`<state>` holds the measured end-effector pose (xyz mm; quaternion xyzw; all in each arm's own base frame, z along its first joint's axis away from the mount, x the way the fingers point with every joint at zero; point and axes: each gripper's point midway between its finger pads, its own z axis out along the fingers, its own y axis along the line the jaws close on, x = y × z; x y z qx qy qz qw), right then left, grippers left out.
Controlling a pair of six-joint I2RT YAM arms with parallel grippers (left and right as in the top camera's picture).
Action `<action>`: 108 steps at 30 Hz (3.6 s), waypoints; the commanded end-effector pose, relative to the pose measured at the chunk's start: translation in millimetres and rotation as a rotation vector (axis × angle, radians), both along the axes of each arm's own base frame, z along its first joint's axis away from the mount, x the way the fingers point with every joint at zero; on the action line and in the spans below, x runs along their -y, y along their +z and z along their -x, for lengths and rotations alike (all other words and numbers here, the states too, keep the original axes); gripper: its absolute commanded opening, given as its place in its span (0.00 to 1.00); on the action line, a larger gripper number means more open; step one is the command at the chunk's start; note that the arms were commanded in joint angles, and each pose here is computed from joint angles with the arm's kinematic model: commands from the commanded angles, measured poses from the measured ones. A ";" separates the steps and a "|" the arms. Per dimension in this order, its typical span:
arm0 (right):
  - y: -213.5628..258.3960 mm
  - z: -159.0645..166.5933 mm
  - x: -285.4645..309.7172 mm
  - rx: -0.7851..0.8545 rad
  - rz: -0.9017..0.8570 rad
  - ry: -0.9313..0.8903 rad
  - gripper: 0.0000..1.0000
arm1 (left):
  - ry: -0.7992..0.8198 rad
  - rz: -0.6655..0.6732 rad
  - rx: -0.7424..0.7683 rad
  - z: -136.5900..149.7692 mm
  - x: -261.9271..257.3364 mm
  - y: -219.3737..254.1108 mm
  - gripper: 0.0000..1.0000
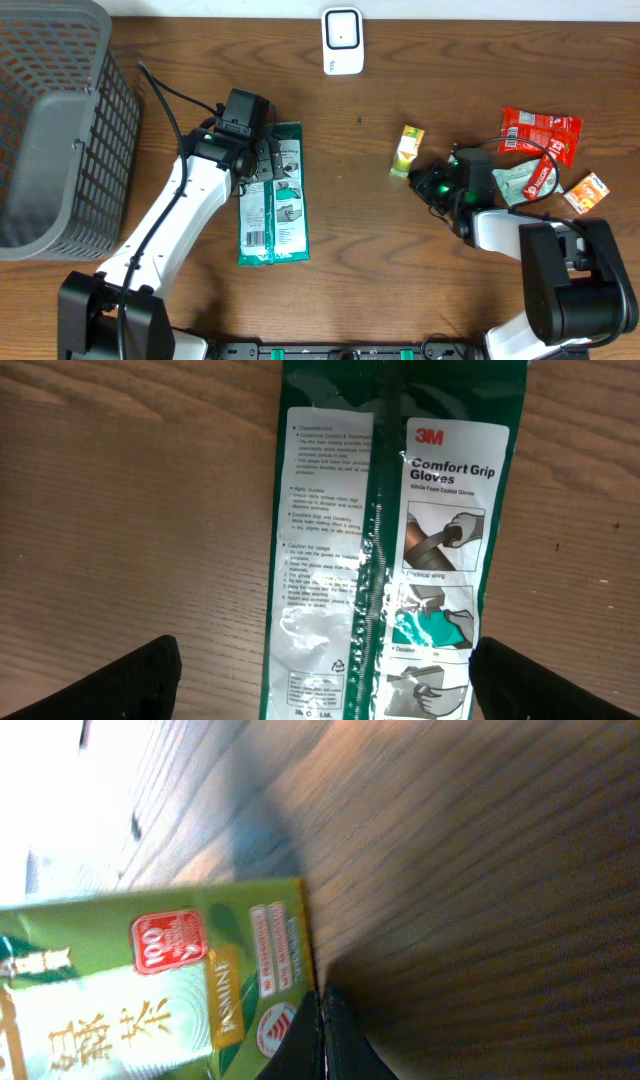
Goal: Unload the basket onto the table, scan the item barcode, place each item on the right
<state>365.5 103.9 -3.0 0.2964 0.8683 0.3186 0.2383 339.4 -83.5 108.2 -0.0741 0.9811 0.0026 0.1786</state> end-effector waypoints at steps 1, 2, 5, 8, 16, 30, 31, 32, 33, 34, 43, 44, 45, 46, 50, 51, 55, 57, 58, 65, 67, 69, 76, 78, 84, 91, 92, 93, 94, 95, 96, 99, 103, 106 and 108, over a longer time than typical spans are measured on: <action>-23.1 20.5 -17.1 -0.093 0.003 -0.006 0.01 | 0.009 -0.009 0.000 -1.6 -2.7 -0.1 0.93; -22.5 21.0 -22.6 -0.091 0.002 -0.003 0.01 | 0.009 -0.009 0.000 -1.6 -2.7 -0.1 0.93; -21.1 19.7 -33.1 -0.068 0.031 -0.020 0.01 | 0.009 -0.009 0.000 -1.6 -2.7 -0.1 0.93; -16.9 14.4 -39.4 -0.014 0.078 -0.037 0.01 | 0.009 -0.009 0.000 -1.6 -2.7 -0.1 0.93; 2.6 3.3 -62.8 0.126 0.114 -0.033 0.01 | 0.009 -0.009 0.000 -1.6 -2.7 -0.1 0.93; 8.3 17.0 -76.5 0.041 -0.070 0.097 0.01 | 0.009 -0.009 0.000 -1.6 -2.7 -0.1 0.93; 8.5 17.9 -74.2 0.035 -0.080 0.096 0.01 | 0.009 -0.009 0.000 -1.6 -2.7 -0.1 0.93; 7.9 19.4 -70.0 0.025 -0.083 0.089 0.01 | 0.009 -0.009 0.000 -1.6 -2.7 -0.1 0.93; 5.5 22.6 -57.1 0.003 -0.073 0.057 0.01 | 0.009 -0.009 0.000 -1.6 -2.7 -0.1 0.93; 5.0 24.3 -49.1 -0.008 -0.069 0.038 0.01 | 0.009 -0.008 0.000 -1.6 -2.6 -0.1 0.93; -15.6 35.7 -1.4 -0.046 0.060 -0.122 0.01 | 0.009 -0.009 0.000 -1.6 -2.7 -0.1 0.93; -14.2 33.6 -0.6 -0.036 0.063 -0.128 0.01 | 0.009 -0.009 0.000 -1.6 -2.7 -0.1 0.93; -13.5 32.7 -0.3 -0.031 0.064 -0.130 0.01 | 0.009 -0.009 0.000 -1.6 -2.7 -0.1 0.93; -13.6 32.3 0.8 -0.030 0.069 -0.135 0.01 | 0.009 -0.009 0.000 -1.6 -2.7 -0.1 0.93; -13.1 30.4 3.3 -0.020 0.083 -0.148 0.01 | 0.009 -0.009 0.000 -1.6 -2.7 -0.1 0.93; -13.2 30.7 2.4 -0.018 0.088 -0.148 0.01 | 0.009 -0.008 0.000 -1.6 -2.6 -0.1 0.93; -13.6 30.9 1.5 -0.024 0.085 -0.181 0.01 | 0.009 -0.009 0.000 -1.6 -2.7 -0.1 0.93; -13.4 30.3 1.7 -0.026 0.081 -0.213 0.01 | 0.009 -0.009 0.000 -1.6 -2.7 -0.1 0.93; -12.1 28.6 -0.7 -0.016 0.075 -0.215 0.01 | 0.009 -0.009 0.000 -1.6 -2.7 -0.1 0.93; -20.1 23.6 -2.6 0.001 0.080 -0.268 0.01 | 0.009 -0.009 0.000 -1.6 -2.7 -0.1 0.93; -22.0 22.0 -8.0 -0.001 0.045 -0.271 0.01 | 0.009 -0.009 0.000 -1.6 -2.7 -0.1 0.93; -23.1 21.2 -13.1 -0.006 0.011 -0.281 0.01 | 0.009 -0.009 0.000 -1.6 -2.7 -0.1 0.93; -29.3 22.6 -23.3 -0.040 -0.064 -0.309 0.01 | 0.009 -0.009 0.000 -1.6 -2.7 -0.1 0.93; -28.0 20.2 -20.2 -0.020 -0.046 -0.330 0.01 | 0.009 -0.009 0.000 -1.6 -2.7 -0.1 0.93; -24.0 18.2 -25.2 -0.008 -0.071 -0.358 0.01 | 0.009 -0.009 0.000 -1.6 -2.7 -0.1 0.93; -17.3 13.6 -28.0 0.046 -0.043 -0.377 0.01 | 0.009 -0.009 0.000 -1.6 -2.7 -0.1 0.93; -16.5 12.2 -25.6 0.054 -0.035 -0.390 0.01 | 0.009 -0.008 0.000 -1.6 -2.6 -0.1 0.93; -16.0 11.4 -24.6 0.058 -0.032 -0.395 0.01 | 0.009 -0.009 0.000 -1.6 -2.7 -0.1 0.93; -15.5 10.7 -24.3 0.061 -0.031 -0.397 0.01 | 0.009 -0.009 0.000 -1.6 -2.7 -0.1 0.93; -14.5 9.5 -25.1 0.064 -0.033 -0.397 0.01 | 0.009 -0.008 0.000 -1.6 -2.6 -0.1 0.93; -13.1 8.3 -27.4 0.068 -0.036 -0.393 0.01 | 0.009 -0.009 0.000 -1.6 -2.7 -0.1 0.93; -6.7 3.2 -36.9 0.085 -0.049 -0.376 0.01 | 0.009 -0.009 0.000 -1.6 -2.7 -0.1 0.93; 1.2 -3.3 -46.9 0.105 -0.065 -0.360 0.01 | 0.009 -0.009 0.000 -1.6 -2.7 -0.1 0.93; 3.2 -4.4 -50.5 0.110 -0.070 -0.353 0.01 | 0.009 -0.009 0.000 -1.6 -2.7 -0.1 0.93; 3.4 -3.2 -53.9 0.108 -0.075 -0.349 0.01 | 0.009 -0.009 0.000 -1.6 -2.7 -0.1 0.93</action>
